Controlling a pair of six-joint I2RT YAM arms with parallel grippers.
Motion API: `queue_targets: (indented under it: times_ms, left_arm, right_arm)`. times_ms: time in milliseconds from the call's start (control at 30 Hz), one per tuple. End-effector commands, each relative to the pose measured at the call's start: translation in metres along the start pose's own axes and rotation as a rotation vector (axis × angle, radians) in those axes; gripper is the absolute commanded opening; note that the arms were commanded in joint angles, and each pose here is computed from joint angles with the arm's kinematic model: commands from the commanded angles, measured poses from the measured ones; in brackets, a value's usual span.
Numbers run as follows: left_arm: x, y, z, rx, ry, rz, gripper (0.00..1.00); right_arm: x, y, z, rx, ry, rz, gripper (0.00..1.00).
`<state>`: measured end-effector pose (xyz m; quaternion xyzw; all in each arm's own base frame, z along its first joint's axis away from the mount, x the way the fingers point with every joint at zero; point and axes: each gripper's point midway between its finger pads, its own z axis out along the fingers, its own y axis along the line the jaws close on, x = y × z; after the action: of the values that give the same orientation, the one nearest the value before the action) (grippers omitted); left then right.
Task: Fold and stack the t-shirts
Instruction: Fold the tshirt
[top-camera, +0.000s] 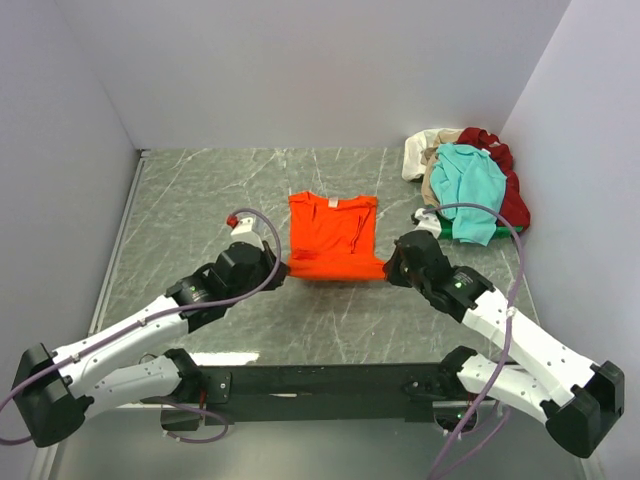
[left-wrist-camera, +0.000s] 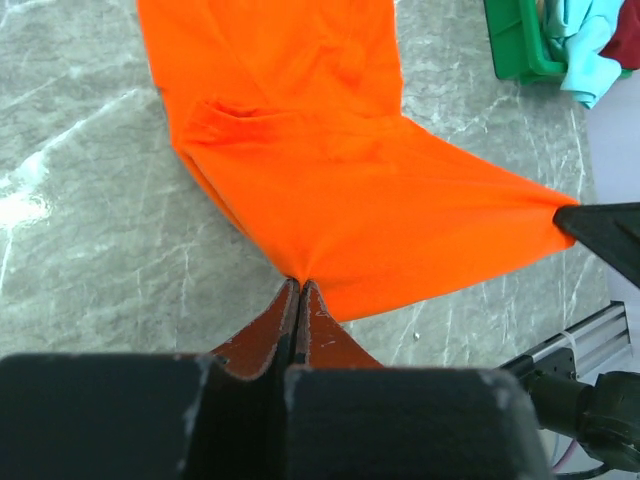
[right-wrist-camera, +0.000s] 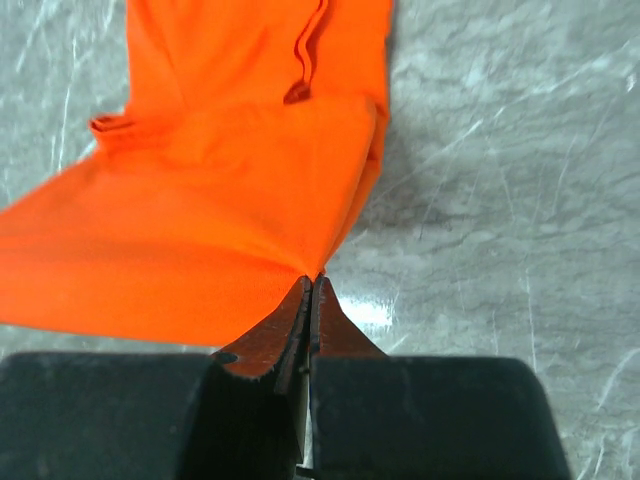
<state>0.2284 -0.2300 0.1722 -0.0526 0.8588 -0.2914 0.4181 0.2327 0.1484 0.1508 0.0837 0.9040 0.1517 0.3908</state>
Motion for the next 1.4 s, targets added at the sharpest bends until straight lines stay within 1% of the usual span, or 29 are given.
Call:
queue_targets:
  times_ms: [0, 67, 167, 367, 500, 533, 567, 600, 667, 800, 967, 1133, 1167, 1267, 1300, 1367]
  left_arm:
    - [-0.012, -0.014, 0.0, 0.044, -0.03, -0.013, 0.0]
    - [-0.013, -0.022, 0.007, 0.071, -0.032, -0.01, 0.0]
    - [-0.015, -0.027, 0.02, 0.069, -0.033, 0.004, 0.0]
    - [-0.024, -0.025, 0.036, 0.079, -0.032, -0.01, 0.0]
    - [-0.042, -0.016, 0.044, 0.092, -0.056, -0.032, 0.0]
    - [-0.04, -0.015, 0.046, 0.103, -0.032, -0.027, 0.0]
    - [-0.046, -0.01, 0.049, 0.095, -0.036, -0.037, 0.0]
    - [-0.055, -0.015, 0.05, 0.123, -0.058, -0.039, 0.0]
    - [-0.062, -0.017, 0.055, 0.138, -0.055, -0.036, 0.0]
    - [-0.083, -0.007, 0.067, 0.128, -0.073, -0.041, 0.0]
    - [-0.1, 0.009, 0.096, 0.111, -0.052, -0.047, 0.0]
    - [-0.106, 0.027, 0.126, 0.118, -0.013, -0.085, 0.0]
    - [-0.112, 0.033, 0.131, 0.115, -0.021, -0.095, 0.0]
    - [-0.114, 0.045, 0.147, 0.121, 0.001, -0.119, 0.0]
    - [-0.11, 0.051, 0.155, 0.116, 0.023, -0.126, 0.0]
    - [-0.117, 0.053, 0.163, 0.127, 0.023, -0.13, 0.0]
  right_arm:
    - [-0.03, -0.001, -0.005, 0.05, -0.095, 0.005, 0.0]
    - [-0.037, 0.0, 0.001, 0.055, -0.102, 0.003, 0.0]
    - [-0.052, 0.001, 0.014, 0.069, -0.111, 0.004, 0.0]
    - [-0.081, 0.001, 0.035, 0.076, -0.13, 0.013, 0.0]
    - [-0.099, 0.003, 0.046, 0.084, -0.142, 0.007, 0.0]
    - [-0.102, 0.003, 0.048, 0.084, -0.143, 0.006, 0.0]
    - [-0.107, 0.004, 0.05, 0.083, -0.146, 0.006, 0.0]
    - [-0.114, 0.005, 0.053, 0.088, -0.148, 0.003, 0.0]
    - [-0.124, 0.007, 0.056, 0.093, -0.156, 0.002, 0.0]
    - [-0.15, 0.009, 0.068, 0.114, -0.173, -0.004, 0.0]
    - [-0.173, 0.01, 0.089, 0.134, -0.171, -0.009, 0.0]
    - [-0.191, 0.009, 0.124, 0.158, -0.149, -0.023, 0.0]
    - [-0.196, 0.008, 0.135, 0.165, -0.142, -0.027, 0.0]
    - [-0.202, 0.005, 0.155, 0.183, -0.121, -0.041, 0.0]
    - [-0.202, 0.005, 0.16, 0.188, -0.115, -0.046, 0.0]
    - [-0.206, 0.004, 0.172, 0.197, -0.108, -0.055, 0.0]
